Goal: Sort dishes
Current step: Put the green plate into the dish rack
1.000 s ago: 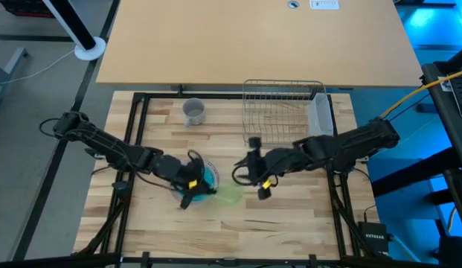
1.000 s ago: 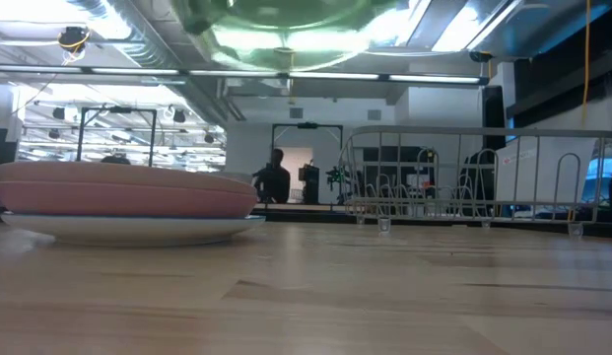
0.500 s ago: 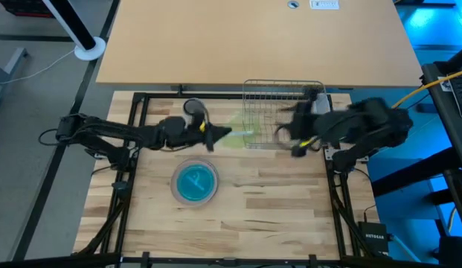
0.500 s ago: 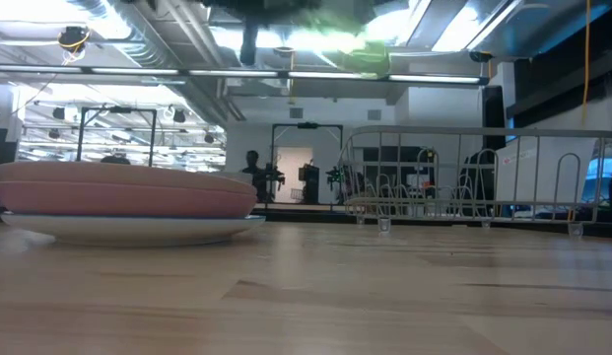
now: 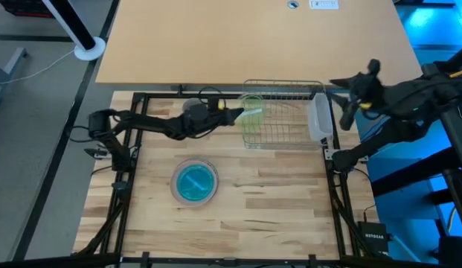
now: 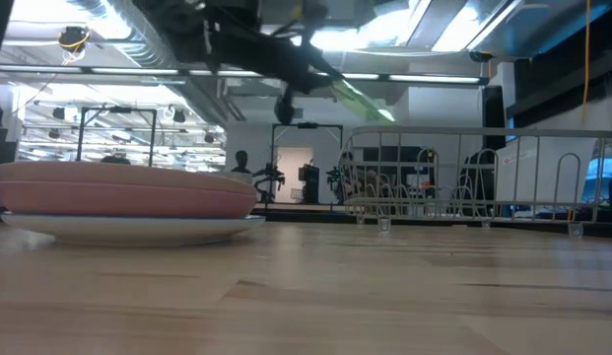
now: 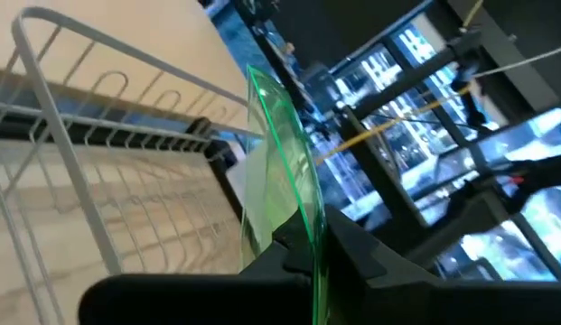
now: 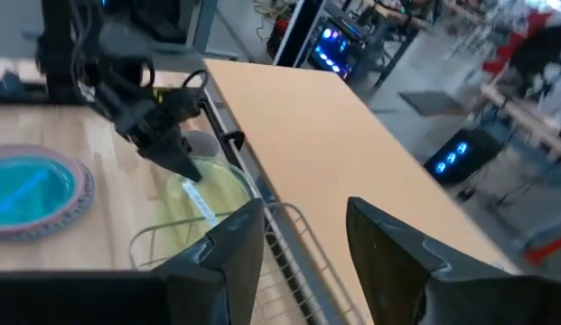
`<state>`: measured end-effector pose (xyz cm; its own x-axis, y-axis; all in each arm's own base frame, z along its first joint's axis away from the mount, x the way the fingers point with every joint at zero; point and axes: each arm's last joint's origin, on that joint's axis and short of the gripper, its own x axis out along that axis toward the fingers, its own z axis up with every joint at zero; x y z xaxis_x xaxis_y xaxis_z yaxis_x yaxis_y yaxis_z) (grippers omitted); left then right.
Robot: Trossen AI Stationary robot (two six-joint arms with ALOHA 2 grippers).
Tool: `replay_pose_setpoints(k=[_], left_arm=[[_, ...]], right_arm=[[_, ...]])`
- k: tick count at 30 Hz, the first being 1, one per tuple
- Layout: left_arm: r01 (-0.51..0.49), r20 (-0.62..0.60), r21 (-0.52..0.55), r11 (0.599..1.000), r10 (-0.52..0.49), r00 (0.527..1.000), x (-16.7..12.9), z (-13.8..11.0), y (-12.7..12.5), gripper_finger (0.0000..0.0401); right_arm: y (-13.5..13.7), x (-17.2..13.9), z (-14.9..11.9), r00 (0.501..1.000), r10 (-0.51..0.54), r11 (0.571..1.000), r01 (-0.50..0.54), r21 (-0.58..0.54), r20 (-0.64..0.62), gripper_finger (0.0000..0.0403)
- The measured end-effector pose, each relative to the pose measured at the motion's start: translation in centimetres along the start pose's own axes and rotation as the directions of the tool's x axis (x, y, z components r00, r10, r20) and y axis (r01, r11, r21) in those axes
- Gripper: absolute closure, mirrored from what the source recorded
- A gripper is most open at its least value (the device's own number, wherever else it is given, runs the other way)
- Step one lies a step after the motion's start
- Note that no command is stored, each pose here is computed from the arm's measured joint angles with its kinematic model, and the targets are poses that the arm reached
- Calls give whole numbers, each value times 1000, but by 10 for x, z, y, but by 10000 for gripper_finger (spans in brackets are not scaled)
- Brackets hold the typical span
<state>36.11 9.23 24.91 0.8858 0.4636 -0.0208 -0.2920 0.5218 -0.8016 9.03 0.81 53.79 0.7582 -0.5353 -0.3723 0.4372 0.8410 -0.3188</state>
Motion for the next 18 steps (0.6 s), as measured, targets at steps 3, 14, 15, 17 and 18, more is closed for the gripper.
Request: replay_pose_setpoints(k=[3, 14, 15, 17, 18], left_arm=[[-28, 15, 3, 1000, 28, 999, 15, 1, 0, 401], [-302, 42, 93, 949, 300, 953, 26, 7, -9, 401], [-297, 45, 81, 951, 295, 955, 27, 8, -10, 401], [-294, 47, 63, 954, 292, 955, 27, 9, -12, 401], [-295, 48, 53, 954, 293, 955, 27, 9, -12, 401]], right_arm=[[-9, -7, -7, 1000, 2, 998, -3, 68, 13, 239], [-2, 3, -47, 997, -4, 998, 9, 57, -78, 239], [2, 7, -51, 995, -8, 999, 13, 51, -95, 239], [8, 13, -60, 992, -16, 999, 21, 39, -128, 239], [11, 17, -64, 990, -21, 999, 26, 32, -143, 239]])
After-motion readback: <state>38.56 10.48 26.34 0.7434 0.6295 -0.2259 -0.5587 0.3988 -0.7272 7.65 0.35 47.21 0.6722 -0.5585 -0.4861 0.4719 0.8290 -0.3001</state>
